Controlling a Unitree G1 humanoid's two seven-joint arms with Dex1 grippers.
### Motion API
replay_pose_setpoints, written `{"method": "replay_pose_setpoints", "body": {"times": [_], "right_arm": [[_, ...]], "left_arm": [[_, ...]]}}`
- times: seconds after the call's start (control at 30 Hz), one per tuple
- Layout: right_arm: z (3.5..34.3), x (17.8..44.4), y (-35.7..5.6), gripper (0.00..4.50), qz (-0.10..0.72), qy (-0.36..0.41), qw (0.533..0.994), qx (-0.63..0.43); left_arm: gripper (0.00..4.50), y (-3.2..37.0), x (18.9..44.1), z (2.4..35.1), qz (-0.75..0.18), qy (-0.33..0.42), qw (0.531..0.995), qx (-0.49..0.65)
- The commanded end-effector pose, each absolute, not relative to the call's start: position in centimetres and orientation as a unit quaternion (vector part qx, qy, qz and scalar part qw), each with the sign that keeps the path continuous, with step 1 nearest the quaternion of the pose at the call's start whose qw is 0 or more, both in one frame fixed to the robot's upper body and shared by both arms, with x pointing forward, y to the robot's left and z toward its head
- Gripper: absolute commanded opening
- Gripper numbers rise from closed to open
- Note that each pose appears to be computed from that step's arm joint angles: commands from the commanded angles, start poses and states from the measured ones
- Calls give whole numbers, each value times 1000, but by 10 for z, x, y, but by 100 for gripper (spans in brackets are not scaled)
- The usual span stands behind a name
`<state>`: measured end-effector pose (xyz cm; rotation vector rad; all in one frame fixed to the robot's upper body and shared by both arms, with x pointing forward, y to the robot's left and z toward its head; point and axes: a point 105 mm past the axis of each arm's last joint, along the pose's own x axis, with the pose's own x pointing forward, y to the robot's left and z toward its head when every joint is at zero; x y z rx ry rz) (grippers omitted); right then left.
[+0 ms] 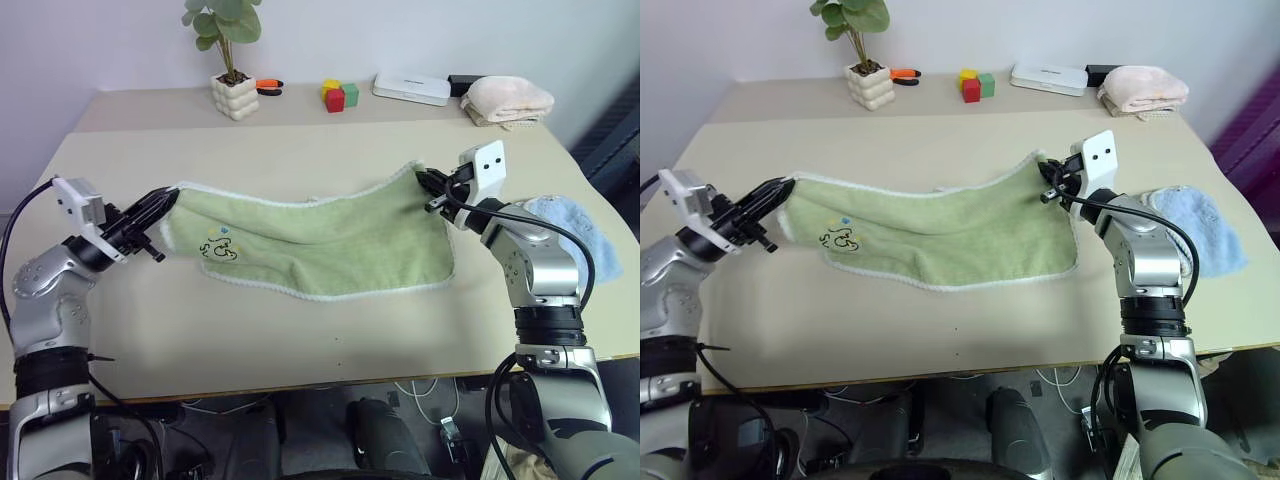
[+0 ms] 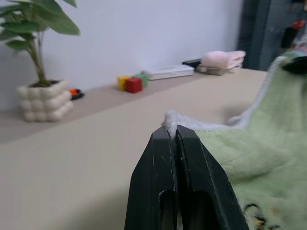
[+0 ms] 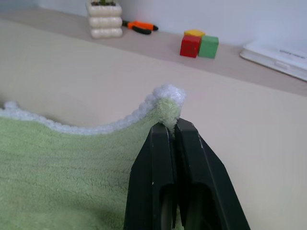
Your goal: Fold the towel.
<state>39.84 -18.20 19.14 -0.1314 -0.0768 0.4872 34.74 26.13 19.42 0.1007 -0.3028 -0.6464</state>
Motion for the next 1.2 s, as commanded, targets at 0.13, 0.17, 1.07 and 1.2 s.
{"method": "replay_pose_setpoints", "body": {"times": [0.13,0.17,1.07,1.2], "right_arm": [[228,430,-183,3,172,-110,973,-106],[236,437,-187,3,149,-123,974,-118],[177,340,-195,3,246,-129,918,-284],[161,325,-202,3,296,-65,908,-288]], "left_arm": [[0,256,392,220,-287,-177,936,101],[0,259,400,227,-264,-181,940,114],[0,268,335,160,-460,-119,866,154],[0,270,322,151,-474,-102,863,146]]}}
